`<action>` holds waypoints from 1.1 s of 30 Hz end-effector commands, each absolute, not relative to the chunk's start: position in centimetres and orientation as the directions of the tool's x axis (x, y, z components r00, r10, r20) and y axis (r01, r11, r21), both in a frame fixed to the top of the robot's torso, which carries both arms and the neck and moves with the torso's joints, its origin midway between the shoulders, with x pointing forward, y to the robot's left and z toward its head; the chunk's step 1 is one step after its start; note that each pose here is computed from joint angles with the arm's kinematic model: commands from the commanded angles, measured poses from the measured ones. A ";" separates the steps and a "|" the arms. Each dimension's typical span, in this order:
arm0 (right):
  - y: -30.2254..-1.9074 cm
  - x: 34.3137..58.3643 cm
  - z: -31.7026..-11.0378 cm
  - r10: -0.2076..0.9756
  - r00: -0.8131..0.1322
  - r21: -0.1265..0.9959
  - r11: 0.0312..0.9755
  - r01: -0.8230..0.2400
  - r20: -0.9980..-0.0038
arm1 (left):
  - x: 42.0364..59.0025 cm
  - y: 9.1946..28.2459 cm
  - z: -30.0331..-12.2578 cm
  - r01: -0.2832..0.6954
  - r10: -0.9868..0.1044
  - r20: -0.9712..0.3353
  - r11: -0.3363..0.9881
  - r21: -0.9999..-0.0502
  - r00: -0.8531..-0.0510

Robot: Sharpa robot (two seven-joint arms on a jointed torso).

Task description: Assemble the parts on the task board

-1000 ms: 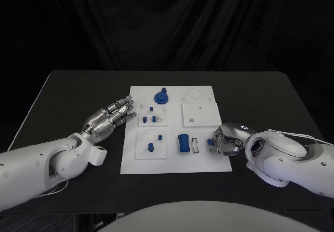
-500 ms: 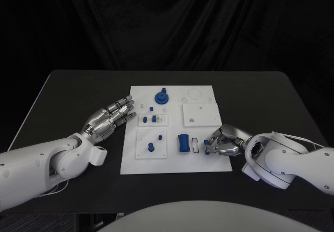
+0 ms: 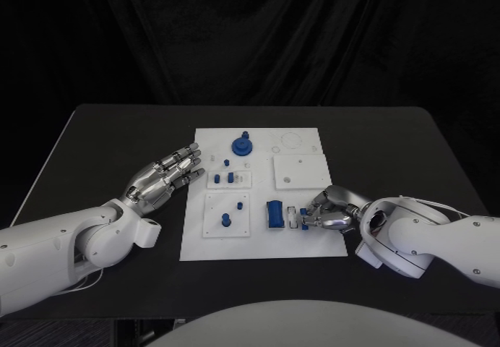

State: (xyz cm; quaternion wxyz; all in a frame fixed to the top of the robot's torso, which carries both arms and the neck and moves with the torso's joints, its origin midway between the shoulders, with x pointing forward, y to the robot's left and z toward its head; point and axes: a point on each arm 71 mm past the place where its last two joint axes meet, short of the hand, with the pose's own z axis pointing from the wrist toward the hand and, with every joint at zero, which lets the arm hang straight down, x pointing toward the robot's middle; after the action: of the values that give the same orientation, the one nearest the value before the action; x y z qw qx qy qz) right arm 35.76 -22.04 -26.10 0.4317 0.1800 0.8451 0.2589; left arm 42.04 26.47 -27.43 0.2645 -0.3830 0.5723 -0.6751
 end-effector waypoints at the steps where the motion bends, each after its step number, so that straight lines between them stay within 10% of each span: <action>1: -22.0 36.0 -26.0 0.522 -0.552 0.586 0.807 0.072 -0.650 | 42.0 26.4 -26.9 -0.016 -0.785 0.221 -0.261 -0.965 -0.578; 33: -21.1 36.4 -25.9 0.527 -0.532 0.600 0.799 0.043 -0.663 | 42.1 26.3 -27.4 -0.035 -0.780 0.228 -0.256 -0.966 -0.582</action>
State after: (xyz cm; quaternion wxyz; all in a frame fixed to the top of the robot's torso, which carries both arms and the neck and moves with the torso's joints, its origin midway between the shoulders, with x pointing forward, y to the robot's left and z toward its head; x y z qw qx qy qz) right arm 36.34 -21.16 -26.06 0.4462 0.1716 0.8373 0.2654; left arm 42.15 26.39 -27.84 0.2608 -0.3838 0.5738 -0.6749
